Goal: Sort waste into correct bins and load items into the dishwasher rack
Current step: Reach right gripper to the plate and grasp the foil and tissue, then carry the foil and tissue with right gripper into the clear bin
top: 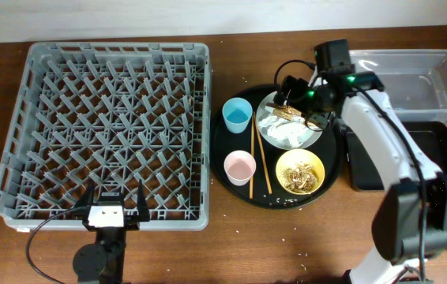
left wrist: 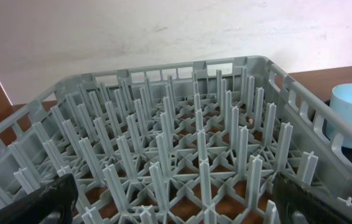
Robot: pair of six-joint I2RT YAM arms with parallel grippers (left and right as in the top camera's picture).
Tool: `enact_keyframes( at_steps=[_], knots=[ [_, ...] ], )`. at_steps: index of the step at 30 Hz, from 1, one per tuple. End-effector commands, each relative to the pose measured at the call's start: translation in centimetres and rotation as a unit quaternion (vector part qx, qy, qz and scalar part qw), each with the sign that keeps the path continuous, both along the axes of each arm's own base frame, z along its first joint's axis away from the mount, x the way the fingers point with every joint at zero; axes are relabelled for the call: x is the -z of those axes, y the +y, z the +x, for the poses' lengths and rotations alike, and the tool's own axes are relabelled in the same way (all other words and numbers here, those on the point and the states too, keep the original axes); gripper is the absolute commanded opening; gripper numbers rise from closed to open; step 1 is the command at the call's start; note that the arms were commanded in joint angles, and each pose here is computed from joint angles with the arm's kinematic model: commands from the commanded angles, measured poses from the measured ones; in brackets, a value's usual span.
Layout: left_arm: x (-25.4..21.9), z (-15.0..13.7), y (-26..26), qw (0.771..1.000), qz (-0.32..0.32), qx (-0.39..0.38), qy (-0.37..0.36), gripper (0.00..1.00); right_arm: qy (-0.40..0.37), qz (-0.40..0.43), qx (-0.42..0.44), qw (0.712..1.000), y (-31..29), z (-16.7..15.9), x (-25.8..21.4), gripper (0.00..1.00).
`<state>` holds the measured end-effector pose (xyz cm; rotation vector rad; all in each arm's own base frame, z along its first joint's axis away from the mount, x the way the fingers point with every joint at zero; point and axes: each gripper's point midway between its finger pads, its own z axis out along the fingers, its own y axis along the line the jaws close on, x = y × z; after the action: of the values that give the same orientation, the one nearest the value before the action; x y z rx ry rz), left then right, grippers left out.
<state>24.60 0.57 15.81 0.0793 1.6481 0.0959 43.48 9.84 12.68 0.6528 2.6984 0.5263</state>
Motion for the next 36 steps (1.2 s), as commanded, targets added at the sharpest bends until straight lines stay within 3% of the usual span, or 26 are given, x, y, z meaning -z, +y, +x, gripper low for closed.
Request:
enact_keyframes(
  at_steps=[1,13,18,19,23,27,31,36],
  knots=[
    [0.2,0.0,0.0,1.000,0.008,0.001,0.001,1.00,0.017,-0.017,0.179,0.984,-1.5,2.0,2.1,0.99],
    [0.2,0.0,0.0,1.000,0.008,0.001,0.001,1.00,0.097,-0.051,0.218,0.970,-2.3,1.6,10.5,0.96],
    [0.2,0.0,0.0,1.000,0.008,0.001,0.001,1.00,0.106,-0.056,0.213,0.970,-2.3,1.4,11.2,0.14],
    [0.2,0.0,0.0,1.000,0.008,0.001,0.001,1.00,0.105,-0.058,0.205,0.971,-2.3,1.4,11.2,0.04],
    [0.2,0.0,0.0,1.000,0.008,0.001,0.001,1.00,0.078,-0.058,0.108,0.989,-1.4,2.1,9.6,0.04],
    [0.2,0.0,0.0,1.000,0.008,0.001,0.001,1.00,-0.030,-0.051,0.017,0.998,-1.7,4.3,-1.3,0.04],
    [0.2,0.0,0.0,1.000,0.008,0.001,0.001,1.00,-0.094,-0.058,0.078,0.991,-8.5,4.0,-10.5,0.04],
    [0.2,0.0,0.0,1.000,0.008,0.001,0.001,0.99,-0.074,-0.093,0.193,0.974,-19.6,2.9,-9.7,0.04]
  ],
)
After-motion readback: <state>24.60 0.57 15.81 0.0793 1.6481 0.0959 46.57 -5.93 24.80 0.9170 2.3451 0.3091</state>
